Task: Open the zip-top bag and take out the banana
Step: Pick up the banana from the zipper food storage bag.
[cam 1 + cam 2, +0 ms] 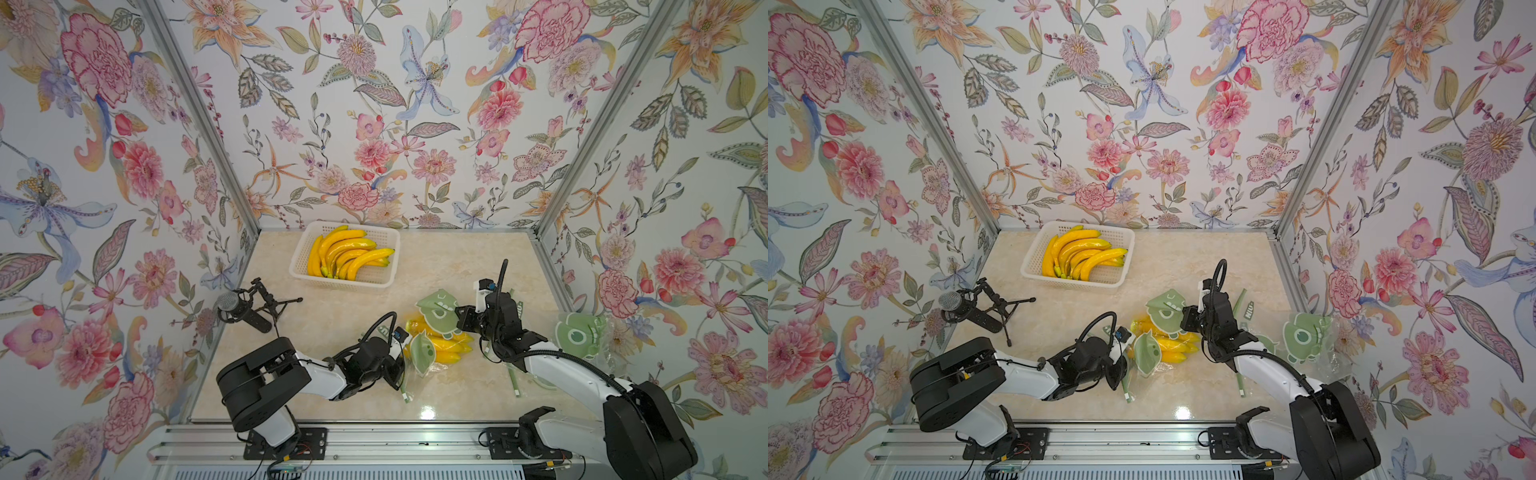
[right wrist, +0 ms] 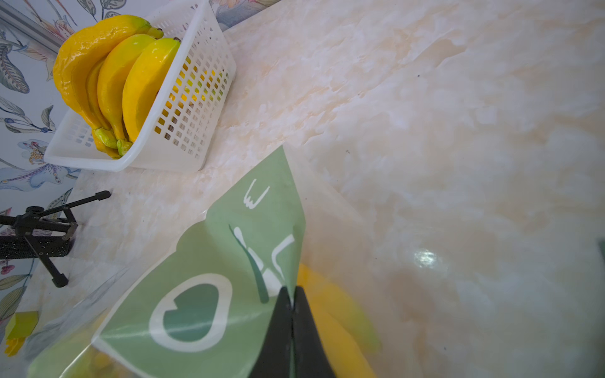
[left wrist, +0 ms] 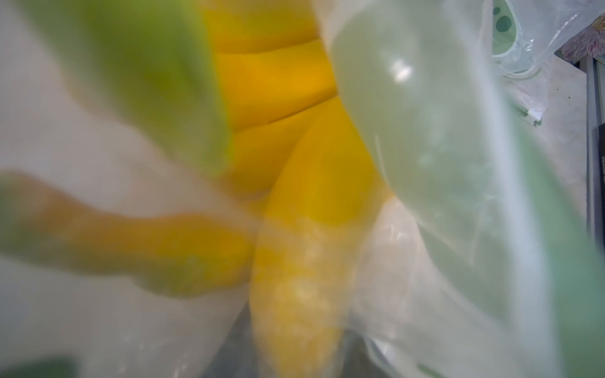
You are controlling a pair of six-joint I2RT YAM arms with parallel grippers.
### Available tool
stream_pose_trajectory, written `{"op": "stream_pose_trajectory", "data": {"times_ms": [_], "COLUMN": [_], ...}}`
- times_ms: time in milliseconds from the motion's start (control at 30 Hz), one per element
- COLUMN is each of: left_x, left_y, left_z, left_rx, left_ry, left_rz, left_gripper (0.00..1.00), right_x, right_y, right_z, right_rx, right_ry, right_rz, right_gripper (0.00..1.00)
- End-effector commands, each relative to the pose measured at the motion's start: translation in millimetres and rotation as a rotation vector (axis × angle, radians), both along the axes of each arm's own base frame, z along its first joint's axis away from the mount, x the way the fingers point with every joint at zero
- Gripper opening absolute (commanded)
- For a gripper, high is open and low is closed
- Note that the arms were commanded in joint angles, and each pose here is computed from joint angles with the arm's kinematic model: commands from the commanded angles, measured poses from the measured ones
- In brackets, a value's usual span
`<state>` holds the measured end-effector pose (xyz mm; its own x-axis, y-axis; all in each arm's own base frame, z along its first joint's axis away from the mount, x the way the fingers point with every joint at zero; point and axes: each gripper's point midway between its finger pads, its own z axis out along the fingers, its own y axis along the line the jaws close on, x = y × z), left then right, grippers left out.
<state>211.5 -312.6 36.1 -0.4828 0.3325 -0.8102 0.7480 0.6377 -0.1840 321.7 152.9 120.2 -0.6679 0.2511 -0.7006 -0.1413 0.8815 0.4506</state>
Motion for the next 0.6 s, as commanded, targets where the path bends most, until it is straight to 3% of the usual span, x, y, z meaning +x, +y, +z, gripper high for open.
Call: {"op": "stream_pose_trajectory", "data": {"times_ms": [0, 167, 567], "left_x": [12, 20, 19], "left_y": [26, 49, 97], "left_z": [4, 18, 21], "left_rx": [0.024, 0.022, 0.136], "left_ry": [-0.036, -0.067, -0.039], "left_rz": [0.137, 0.230, 0.343], "left_gripper": [0.24, 0.12, 0.16], "right_x": [0, 0, 8], "right_y": [-18, -35, -89], "right_z": [-4, -5, 5], "right_rx": [-0.044, -0.049, -0.060], "right_ry": [-0.002, -0.009, -0.033], "right_rz": [-0.056, -0.103, -0.246], "right_gripper": [0.00, 0.00, 0.00]}}
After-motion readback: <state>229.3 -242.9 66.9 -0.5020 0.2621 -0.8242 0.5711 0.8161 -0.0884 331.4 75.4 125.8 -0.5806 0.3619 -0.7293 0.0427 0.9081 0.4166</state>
